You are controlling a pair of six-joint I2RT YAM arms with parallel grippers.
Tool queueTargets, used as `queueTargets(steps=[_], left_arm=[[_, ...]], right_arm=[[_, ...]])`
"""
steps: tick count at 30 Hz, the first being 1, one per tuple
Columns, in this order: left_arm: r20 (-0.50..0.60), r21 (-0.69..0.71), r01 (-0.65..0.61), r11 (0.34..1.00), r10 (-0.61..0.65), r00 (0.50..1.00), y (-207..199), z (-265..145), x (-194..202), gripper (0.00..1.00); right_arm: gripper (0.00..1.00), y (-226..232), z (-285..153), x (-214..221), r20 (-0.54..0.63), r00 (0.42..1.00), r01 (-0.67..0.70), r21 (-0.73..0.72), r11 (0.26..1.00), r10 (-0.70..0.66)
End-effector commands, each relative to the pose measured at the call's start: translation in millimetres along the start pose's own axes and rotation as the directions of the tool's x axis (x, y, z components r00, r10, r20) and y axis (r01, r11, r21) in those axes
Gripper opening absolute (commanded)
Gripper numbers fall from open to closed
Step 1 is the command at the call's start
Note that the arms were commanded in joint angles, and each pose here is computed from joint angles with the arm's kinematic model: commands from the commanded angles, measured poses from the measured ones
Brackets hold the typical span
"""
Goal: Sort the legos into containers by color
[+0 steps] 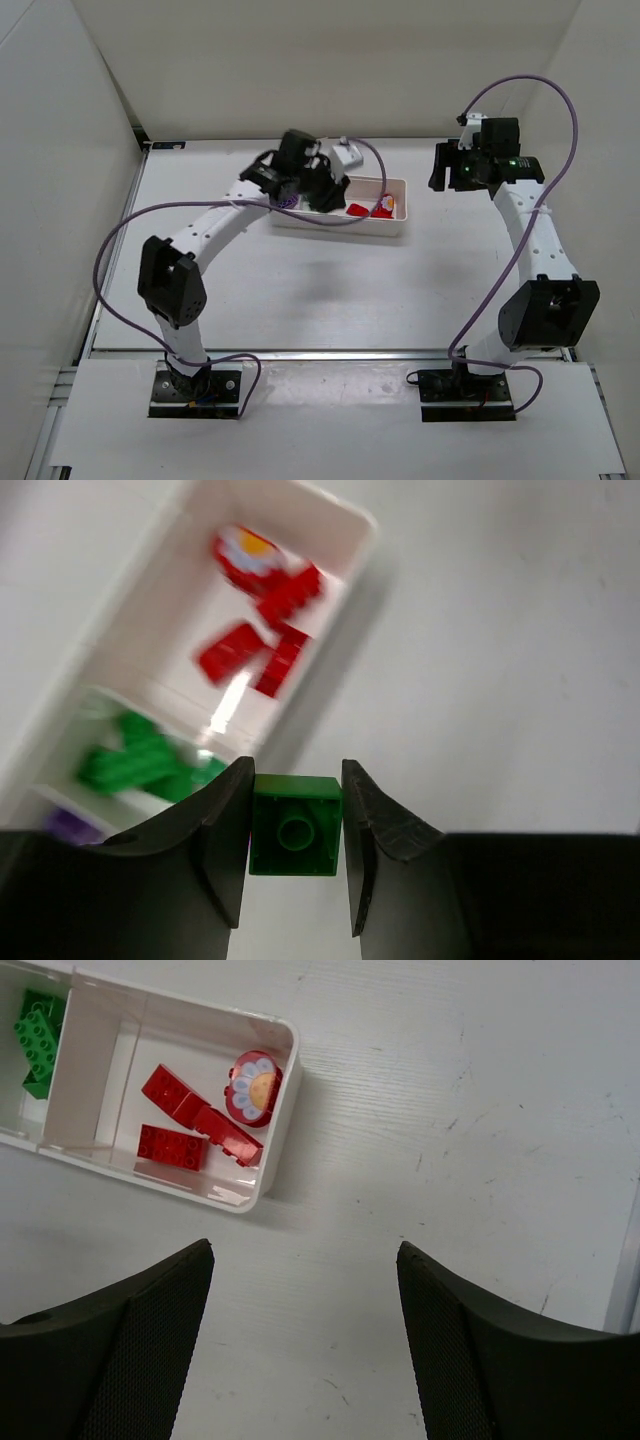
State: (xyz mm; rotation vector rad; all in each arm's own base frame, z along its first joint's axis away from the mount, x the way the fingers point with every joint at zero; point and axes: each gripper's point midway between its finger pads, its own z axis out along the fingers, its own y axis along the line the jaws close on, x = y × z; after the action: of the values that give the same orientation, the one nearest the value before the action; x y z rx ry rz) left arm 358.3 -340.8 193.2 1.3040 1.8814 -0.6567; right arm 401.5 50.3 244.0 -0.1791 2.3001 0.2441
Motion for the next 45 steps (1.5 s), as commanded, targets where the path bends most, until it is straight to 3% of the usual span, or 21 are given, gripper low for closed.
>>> queueTargets(steps=[1,6,13,27,28,31,32,34,39,45], left_arm=[[0.098,-0.108,0.014,0.994,-0.003,0.995,32,-54,-46,0.22],[0.079,-0.217,0.130,0.967,-0.115,0.990,103,-60,-25,0.22],[0.041,-0.219,0.235,0.947,-0.232,0.972,156,-32,15,0.20],[0.024,-0.136,0.274,0.952,-0.273,0.962,167,20,27,0.20],[0.020,-0.134,0.273,0.953,-0.272,0.962,166,23,27,0.22],[-0.002,-0.139,0.269,0.953,-0.272,0.962,165,29,35,0.58],[-0.008,-0.144,0.268,0.953,-0.272,0.962,165,30,37,0.78],[-0.026,-0.155,0.273,0.949,-0.281,0.959,166,33,43,1.00],[0.005,-0.245,0.337,0.909,-0.346,0.938,183,12,31,0.99],[0.172,-0.252,0.456,0.854,-0.424,0.889,195,-76,-14,0.99]], right_arm=[[0.77,16,9,-12,0.037,0.999,0.036,-0.064,0.997,-0.034],[0.77,21,18,-24,0.037,0.997,0.071,-0.086,0.994,-0.068],[0.77,18,26,-27,0.029,0.997,0.071,-0.079,0.994,-0.068],[0.78,13,41,-24,0.004,0.998,0.070,-0.062,0.996,-0.070],[0.78,12,42,-23,0.002,0.998,0.068,-0.060,0.996,-0.068],[0.78,12,43,-23,0.000,0.997,0.072,-0.061,0.996,-0.072],[0.78,12,45,-23,-0.005,0.997,0.071,-0.061,0.996,-0.071],[0.78,11,46,-23,-0.005,0.997,0.077,-0.059,0.995,-0.077],[0.80,8,50,-16,-0.005,0.996,0.091,-0.071,0.993,-0.092],[0.81,2,48,-4,0.002,0.993,0.116,-0.172,0.978,-0.117]])
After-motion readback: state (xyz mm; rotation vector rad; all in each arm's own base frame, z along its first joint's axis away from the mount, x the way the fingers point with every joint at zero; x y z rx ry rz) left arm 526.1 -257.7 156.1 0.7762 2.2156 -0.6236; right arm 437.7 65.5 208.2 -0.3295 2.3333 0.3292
